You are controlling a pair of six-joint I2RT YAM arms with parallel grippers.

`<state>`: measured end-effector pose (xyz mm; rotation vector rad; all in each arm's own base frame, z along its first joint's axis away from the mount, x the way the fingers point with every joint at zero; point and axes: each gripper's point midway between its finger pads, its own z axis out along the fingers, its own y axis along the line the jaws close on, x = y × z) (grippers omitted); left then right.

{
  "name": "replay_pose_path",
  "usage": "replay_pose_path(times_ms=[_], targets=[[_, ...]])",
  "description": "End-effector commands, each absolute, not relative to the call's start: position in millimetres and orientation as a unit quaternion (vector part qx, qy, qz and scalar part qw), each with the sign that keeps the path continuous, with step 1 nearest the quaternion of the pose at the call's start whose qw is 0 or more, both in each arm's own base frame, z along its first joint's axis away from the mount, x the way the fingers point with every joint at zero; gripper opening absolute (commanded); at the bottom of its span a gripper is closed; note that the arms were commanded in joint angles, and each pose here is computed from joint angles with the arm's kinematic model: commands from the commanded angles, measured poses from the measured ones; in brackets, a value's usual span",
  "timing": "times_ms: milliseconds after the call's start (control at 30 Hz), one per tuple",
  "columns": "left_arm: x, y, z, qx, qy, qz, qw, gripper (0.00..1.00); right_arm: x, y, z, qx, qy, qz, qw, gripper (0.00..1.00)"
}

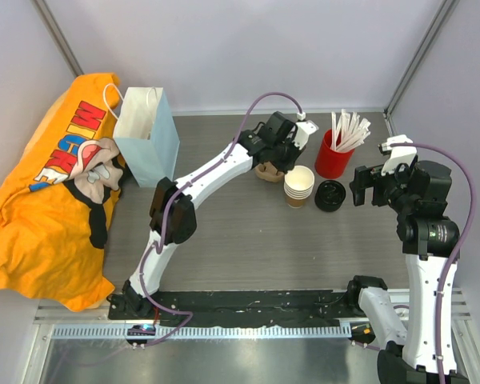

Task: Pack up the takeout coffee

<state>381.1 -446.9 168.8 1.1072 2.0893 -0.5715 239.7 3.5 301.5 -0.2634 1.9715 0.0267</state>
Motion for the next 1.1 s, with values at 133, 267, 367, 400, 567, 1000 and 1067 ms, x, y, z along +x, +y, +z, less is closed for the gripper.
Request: replay_pose_path(times_ms=[133,267,367,400,567,1000,1067], targets=[[383.8,-452.6,204.3,0.418,0.799,-0.225,0.370,0.00,244.8,10.1,314.0,-0.119,0.817,0.027,0.564,0.95],[384.5,-452.3,216.5,0.411,0.796,-0.230,0.381,0.00,253.0,17.6,301.1,-0.129,0.824,0.054,0.549,0.94],[383.3,-452.6,215.5,0.412,0.796,-0.230,0.378,0.00,258.5,28.4,287.5,-0.144,0.830,0.089,0.532,0.94],[384.0,-451.5,212.6,0.411,0.799,-0.228,0.376,0.00,259.6,31.6,282.8,-0.147,0.832,0.100,0.526,0.95],[389.1,-448.2,194.8,0.408,0.809,-0.218,0.363,0.00,268.7,47.5,269.3,-0.168,0.834,0.153,0.502,0.94],[402.5,-447.7,208.8,0.355,0.819,-0.270,0.361,0.00,289.9,72.5,241.3,-0.157,0.839,0.264,0.450,0.91],[403.2,-448.1,207.6,0.347,0.822,-0.277,0.357,0.00,290.8,73.8,241.0,-0.156,0.838,0.269,0.448,0.91]])
